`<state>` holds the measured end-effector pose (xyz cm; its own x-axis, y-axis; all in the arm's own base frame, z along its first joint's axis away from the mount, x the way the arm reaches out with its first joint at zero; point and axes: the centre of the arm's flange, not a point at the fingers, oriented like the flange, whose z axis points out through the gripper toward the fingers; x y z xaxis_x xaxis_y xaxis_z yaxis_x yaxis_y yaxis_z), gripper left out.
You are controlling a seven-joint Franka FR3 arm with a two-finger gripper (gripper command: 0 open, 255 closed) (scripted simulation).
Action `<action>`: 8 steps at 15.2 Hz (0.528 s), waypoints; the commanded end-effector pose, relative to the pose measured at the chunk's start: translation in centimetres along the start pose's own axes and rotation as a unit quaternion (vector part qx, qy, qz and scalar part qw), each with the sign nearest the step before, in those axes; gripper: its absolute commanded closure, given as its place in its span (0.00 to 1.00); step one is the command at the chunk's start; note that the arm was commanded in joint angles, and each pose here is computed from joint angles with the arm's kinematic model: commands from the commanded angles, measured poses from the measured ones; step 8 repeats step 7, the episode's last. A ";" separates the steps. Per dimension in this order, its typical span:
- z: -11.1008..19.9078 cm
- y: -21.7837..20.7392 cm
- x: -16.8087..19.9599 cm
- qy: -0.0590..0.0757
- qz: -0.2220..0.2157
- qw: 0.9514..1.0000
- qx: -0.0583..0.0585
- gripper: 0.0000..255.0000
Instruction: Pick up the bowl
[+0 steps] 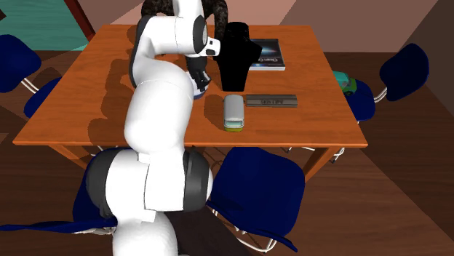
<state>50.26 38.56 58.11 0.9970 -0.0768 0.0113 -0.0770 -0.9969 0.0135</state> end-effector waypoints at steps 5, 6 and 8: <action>-3.2 0.1 0.0 0.000 0.000 1.000 0.000 1.00; -3.3 0.1 0.0 0.000 0.000 1.000 0.000 1.00; -3.3 0.1 0.0 0.000 0.000 1.000 0.000 1.00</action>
